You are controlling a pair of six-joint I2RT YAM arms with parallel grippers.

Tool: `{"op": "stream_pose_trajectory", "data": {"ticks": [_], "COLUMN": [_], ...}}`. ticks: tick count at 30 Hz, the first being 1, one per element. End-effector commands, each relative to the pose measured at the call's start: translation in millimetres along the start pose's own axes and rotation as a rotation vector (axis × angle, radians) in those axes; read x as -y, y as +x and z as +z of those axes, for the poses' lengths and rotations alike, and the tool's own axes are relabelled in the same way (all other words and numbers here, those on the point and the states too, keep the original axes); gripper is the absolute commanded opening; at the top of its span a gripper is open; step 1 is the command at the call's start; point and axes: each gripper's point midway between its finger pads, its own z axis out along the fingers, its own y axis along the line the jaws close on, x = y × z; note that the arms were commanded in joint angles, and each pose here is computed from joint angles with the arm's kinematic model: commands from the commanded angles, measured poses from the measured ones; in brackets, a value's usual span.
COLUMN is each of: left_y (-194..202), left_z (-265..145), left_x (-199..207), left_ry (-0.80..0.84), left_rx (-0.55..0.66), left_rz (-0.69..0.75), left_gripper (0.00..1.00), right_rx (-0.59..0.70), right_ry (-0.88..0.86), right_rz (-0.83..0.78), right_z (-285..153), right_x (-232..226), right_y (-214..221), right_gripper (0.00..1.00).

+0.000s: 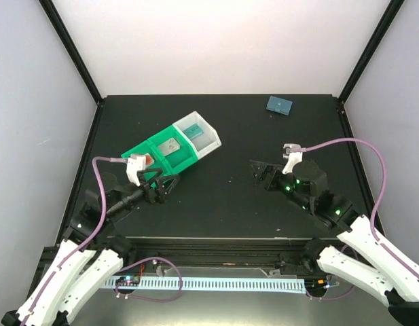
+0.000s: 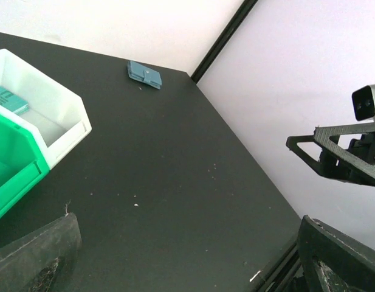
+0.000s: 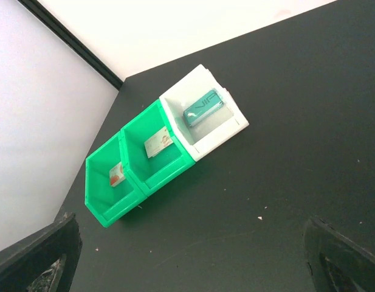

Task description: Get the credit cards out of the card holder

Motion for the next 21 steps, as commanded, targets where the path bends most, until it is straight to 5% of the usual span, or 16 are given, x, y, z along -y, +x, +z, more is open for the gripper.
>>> {"op": "stream_pose_trajectory", "data": {"ticks": [1, 12, 21], "left_y": [-17, 1, 18], "left_z": [-6, 7, 16], "left_x": [7, -35, -37], "left_ry": [0.004, -0.234, -0.193], "left_rx": [0.054, -0.104, -0.190], "left_rz": [0.048, -0.014, 0.083], "left_gripper": [0.99, 0.99, 0.99], "right_rx": [0.012, 0.079, 0.076], "right_ry": [-0.020, 0.090, 0.118], "right_rz": [-0.021, -0.114, 0.016], "right_z": [3, 25, 86], "right_x": [-4, -2, 38], "right_y": [-1, -28, -47], "right_gripper": [1.00, 1.00, 0.96]}}
